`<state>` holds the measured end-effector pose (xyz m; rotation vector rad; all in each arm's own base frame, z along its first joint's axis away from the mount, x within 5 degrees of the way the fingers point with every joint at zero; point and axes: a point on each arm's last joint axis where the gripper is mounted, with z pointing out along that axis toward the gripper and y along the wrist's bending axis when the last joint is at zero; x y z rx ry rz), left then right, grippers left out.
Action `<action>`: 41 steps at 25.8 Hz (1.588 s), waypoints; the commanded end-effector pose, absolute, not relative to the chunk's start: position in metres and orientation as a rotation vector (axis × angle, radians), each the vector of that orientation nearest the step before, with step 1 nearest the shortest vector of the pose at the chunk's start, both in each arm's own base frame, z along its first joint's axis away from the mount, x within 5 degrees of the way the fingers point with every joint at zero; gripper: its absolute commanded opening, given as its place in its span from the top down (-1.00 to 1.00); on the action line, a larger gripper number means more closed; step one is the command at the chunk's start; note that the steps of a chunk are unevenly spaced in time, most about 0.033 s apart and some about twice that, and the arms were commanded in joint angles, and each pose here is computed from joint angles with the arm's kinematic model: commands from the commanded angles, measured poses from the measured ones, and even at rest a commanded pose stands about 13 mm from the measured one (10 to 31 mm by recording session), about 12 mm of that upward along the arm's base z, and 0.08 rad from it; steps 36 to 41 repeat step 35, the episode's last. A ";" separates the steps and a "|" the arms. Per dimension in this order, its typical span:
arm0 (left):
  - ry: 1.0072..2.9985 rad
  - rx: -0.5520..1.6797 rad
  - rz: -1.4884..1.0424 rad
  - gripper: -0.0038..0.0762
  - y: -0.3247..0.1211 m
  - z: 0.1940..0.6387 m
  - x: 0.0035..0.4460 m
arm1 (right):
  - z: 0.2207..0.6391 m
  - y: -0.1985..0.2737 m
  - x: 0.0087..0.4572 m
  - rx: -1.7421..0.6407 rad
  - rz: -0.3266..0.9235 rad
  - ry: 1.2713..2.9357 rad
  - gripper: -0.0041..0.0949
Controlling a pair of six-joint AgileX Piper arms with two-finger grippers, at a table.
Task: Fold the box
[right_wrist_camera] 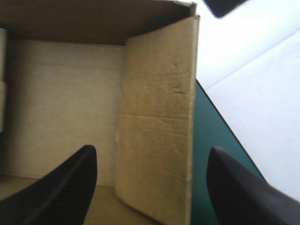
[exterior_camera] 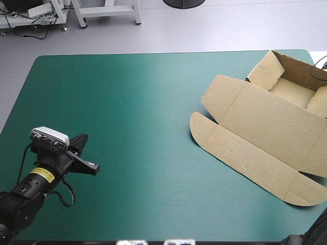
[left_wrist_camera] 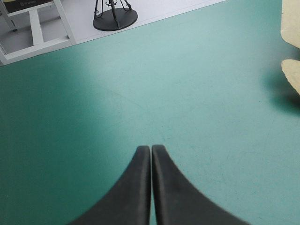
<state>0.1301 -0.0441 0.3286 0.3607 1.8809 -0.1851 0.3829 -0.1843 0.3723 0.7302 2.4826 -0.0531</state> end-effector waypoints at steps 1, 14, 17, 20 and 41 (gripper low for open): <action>1.760 0.346 -0.196 0.91 -0.045 0.346 0.130 | 0.447 -0.154 0.344 0.617 0.052 2.300 -0.32; 1.749 0.345 -0.195 0.91 -0.045 0.343 0.130 | 0.484 0.006 0.266 -0.049 0.199 2.191 0.04; 1.737 0.343 -0.196 0.91 -0.045 0.344 0.131 | 0.465 0.034 0.240 -0.147 0.241 2.117 0.04; 1.731 0.342 -0.197 0.91 -0.045 0.343 0.131 | 0.423 0.054 0.200 -0.234 0.305 2.033 0.04; 1.780 0.333 -0.212 0.91 -0.046 0.294 0.132 | 0.289 0.049 0.135 -0.361 0.268 2.009 0.95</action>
